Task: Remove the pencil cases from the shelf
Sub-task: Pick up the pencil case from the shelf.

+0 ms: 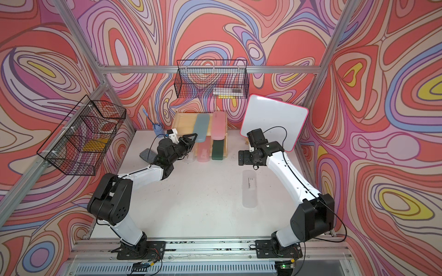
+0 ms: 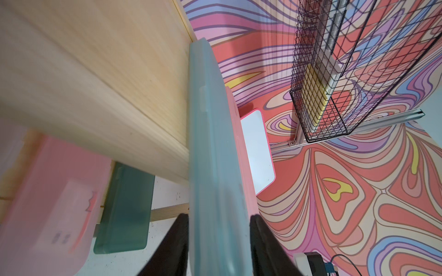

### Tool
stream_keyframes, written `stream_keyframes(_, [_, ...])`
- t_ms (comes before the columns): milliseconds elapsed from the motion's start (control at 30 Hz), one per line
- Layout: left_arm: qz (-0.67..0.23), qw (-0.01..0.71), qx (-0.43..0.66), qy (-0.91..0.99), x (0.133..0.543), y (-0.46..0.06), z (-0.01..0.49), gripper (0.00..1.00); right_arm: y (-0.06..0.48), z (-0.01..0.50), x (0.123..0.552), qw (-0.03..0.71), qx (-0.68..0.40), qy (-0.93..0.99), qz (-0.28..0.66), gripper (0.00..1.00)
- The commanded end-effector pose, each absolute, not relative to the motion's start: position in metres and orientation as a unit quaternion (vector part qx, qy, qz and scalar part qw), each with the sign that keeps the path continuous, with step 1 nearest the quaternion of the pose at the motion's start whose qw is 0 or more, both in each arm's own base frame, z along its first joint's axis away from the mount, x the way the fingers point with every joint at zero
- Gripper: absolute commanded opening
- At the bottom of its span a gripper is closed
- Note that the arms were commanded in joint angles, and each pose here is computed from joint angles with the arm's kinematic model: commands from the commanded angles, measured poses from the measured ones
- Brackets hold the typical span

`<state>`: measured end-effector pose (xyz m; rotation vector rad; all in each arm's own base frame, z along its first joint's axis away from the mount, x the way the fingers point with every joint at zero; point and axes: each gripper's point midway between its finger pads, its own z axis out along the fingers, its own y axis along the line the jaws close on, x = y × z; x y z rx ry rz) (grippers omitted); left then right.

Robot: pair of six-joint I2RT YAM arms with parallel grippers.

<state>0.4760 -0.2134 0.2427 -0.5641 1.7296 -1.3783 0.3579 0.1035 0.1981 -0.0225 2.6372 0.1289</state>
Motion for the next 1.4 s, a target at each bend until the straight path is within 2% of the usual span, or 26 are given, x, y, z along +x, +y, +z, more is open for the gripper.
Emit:
stream_keyframes(0, [-0.56,0.423,-0.218,0.678,0.475,-0.212,0.252,0.24,0.103,0.193,0.357,0.24,-0.002,0.97,0.049,0.98])
stream_keyframes(167, [-0.563,0.426,-0.22,0.673,0.466,-0.208,0.249,0.07,0.104,0.197,0.357,0.246,-0.003,0.968,0.053,0.98])
stream_keyframes(400, [-0.555,0.478,-0.184,0.656,0.436,-0.194,0.276,0.07,0.134,0.234,0.363,0.29,-0.03,0.953,0.083,0.98])
stream_keyframes(467, [-0.532,0.516,-0.148,0.655,0.421,-0.191,0.288,0.08,0.162,0.259,0.366,0.314,-0.046,0.937,0.143,0.98])
stream_keyframes(600, [-0.445,0.594,-0.046,0.668,0.381,-0.202,0.305,0.11,0.233,0.329,0.369,0.355,-0.067,0.861,0.359,0.98])
stream_keyframes(700, [-0.371,0.635,-0.002,0.678,0.352,-0.212,0.305,0.12,0.274,0.36,0.372,0.363,-0.09,0.822,0.43,0.98])
stream_keyframes(867, [-0.315,0.67,0.022,0.671,0.321,-0.211,0.301,0.1,0.328,0.358,0.386,0.35,-0.119,0.823,0.432,0.98])
stream_keyframes(1000, [-0.314,0.673,0.025,0.669,0.313,-0.208,0.303,0.1,0.351,0.361,0.394,0.35,-0.125,0.813,0.447,0.98])
stream_keyframes(1067, [-0.316,0.674,0.026,0.667,0.311,-0.207,0.306,0.1,0.365,0.346,0.399,0.337,-0.128,0.82,0.446,0.98])
stream_keyframes(1367, [-0.323,0.679,0.023,0.659,0.304,-0.202,0.313,0.1,0.364,0.316,0.405,0.333,-0.113,0.842,0.408,0.98])
